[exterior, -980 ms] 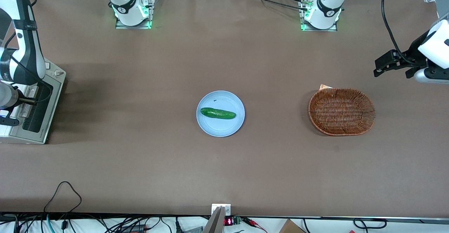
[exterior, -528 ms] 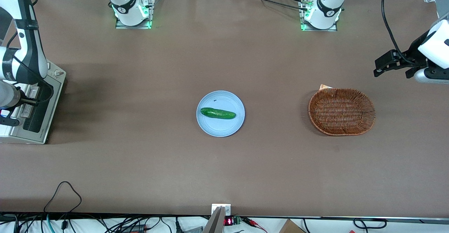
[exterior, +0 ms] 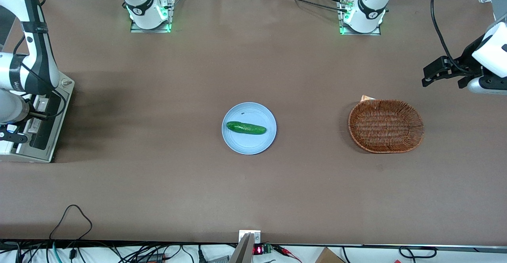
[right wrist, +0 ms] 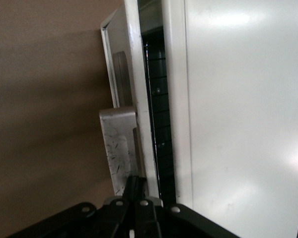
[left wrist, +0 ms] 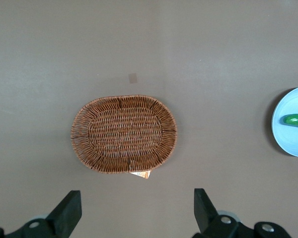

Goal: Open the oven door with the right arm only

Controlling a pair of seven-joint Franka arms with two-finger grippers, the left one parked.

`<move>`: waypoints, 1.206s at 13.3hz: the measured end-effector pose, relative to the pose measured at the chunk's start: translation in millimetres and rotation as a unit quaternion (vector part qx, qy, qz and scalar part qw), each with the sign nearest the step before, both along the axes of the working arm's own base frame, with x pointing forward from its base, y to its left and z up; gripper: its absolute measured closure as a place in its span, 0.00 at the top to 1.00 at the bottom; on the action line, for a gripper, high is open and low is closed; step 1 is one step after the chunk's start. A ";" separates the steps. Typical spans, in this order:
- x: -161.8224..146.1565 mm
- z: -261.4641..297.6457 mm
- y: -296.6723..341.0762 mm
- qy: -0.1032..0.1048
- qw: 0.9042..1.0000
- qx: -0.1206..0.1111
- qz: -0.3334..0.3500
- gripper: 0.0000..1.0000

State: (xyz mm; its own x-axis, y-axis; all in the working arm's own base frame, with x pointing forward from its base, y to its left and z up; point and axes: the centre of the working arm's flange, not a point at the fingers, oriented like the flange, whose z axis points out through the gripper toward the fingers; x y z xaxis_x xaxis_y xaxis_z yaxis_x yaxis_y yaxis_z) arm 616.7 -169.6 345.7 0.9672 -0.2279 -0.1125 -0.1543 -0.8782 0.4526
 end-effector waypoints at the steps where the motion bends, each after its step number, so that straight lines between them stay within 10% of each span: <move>1: -0.1 -1.5 4.7 -0.001 1.000 0.001 0.001 0.01; 16: 3.2 -32.3 56.6 -0.009 0.999 0.040 -0.005 0.01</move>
